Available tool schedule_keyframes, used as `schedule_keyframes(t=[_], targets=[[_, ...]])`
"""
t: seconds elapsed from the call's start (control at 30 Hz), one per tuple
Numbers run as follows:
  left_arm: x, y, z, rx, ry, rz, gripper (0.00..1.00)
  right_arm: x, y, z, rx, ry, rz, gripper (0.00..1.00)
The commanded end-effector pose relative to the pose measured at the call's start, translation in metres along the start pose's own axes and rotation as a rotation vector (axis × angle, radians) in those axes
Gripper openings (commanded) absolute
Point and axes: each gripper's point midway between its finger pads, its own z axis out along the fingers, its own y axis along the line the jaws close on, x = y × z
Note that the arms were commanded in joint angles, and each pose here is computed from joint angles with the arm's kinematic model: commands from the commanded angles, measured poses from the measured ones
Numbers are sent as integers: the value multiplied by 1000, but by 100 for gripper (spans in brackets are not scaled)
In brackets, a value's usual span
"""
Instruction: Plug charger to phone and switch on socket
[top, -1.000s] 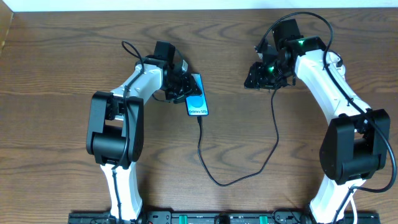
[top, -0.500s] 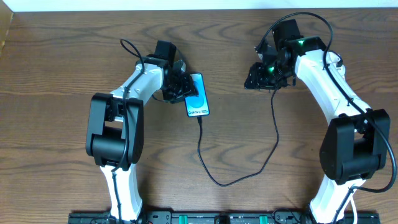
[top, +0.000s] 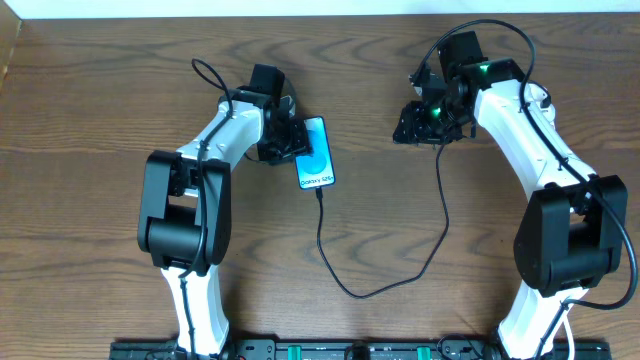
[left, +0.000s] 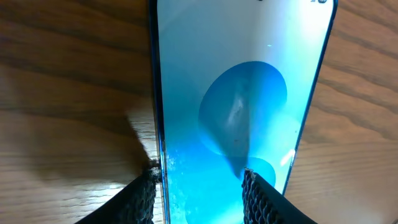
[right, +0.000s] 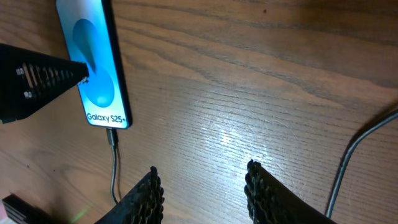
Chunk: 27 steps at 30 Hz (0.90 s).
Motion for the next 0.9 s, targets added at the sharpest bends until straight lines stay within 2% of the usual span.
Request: schedule_keyframes(t=[0.0,0.13,0.17,0.4,0.57,0.6,0.87], targets=[[9,78,19,-307,18,-38,47,1,1,0,1,4,-20,43],[9,79,18,-313,16,-38,48,1,1,0,1,3,-20,43],[9,79,18,-313,16,-38,53,1,1,0,2,4,-20,43],[9,83,17,-332,16,-31,59,2,1,0,3,6,-20,43],[9,83,17,-332,16,-31,70,2,-3,0,21,6,-18,43],[9,83,17,-333,16,-31,76,2,-3,0,21,8,-17,43],[4,77,6,-322,-11,-19,78,3,-3,0,25,10,-23,43]])
